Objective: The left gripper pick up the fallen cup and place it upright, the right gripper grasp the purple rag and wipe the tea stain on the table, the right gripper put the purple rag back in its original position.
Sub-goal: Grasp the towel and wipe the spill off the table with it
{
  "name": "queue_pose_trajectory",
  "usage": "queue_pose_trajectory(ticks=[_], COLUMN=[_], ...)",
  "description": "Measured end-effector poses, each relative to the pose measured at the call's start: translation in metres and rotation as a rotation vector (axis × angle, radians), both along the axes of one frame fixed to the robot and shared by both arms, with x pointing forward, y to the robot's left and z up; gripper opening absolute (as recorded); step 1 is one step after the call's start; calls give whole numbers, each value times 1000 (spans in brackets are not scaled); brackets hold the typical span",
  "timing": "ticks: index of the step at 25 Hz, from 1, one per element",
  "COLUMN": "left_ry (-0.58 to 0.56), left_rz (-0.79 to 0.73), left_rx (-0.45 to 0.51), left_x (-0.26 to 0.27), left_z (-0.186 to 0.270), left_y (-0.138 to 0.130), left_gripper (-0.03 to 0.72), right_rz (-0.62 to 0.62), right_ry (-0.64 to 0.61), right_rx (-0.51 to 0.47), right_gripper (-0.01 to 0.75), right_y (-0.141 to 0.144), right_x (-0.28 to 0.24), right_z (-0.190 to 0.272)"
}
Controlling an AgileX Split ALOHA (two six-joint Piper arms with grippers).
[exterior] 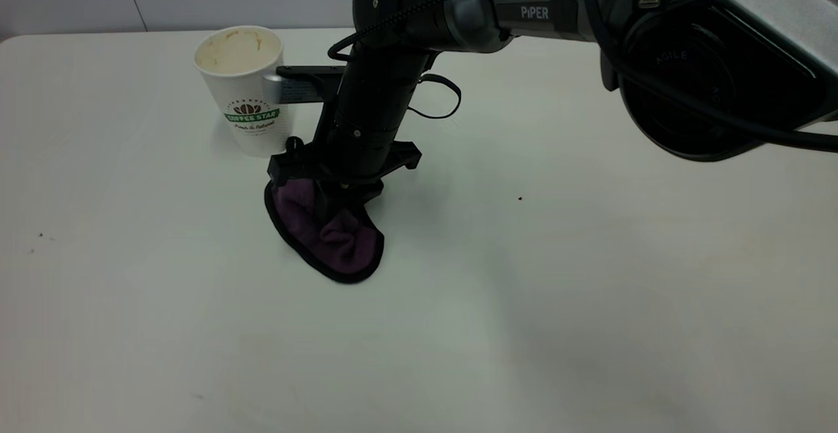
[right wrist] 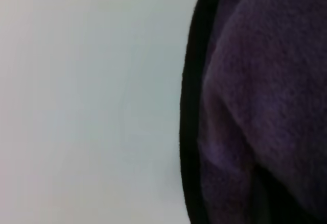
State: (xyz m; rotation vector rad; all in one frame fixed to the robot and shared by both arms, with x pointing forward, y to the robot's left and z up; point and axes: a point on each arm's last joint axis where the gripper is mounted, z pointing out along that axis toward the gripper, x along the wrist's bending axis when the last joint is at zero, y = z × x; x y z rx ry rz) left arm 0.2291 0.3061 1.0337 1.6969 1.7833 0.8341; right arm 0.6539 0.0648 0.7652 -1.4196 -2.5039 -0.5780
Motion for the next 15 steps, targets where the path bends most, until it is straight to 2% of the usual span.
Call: queue_pose_trajectory(ticks=[5, 8, 11, 15], left_ry=[0, 0, 0, 0], left_rz=[0, 0, 0, 0], left_rx=[0, 0, 0, 0], left_x=[0, 0, 0, 0], left_z=[0, 0, 0, 0], left_y=[0, 0, 0, 0], left_gripper=[307, 307, 307, 307], right_rz=[-7, -40, -93, -181], right_ry=[34, 42, 46, 63], right_rx=[-94, -175, -255, -303], right_gripper=[102, 103, 103, 104], right_y=[-11, -28, -53, -96], right_x=[0, 9, 22, 47], right_z=[0, 0, 2, 3])
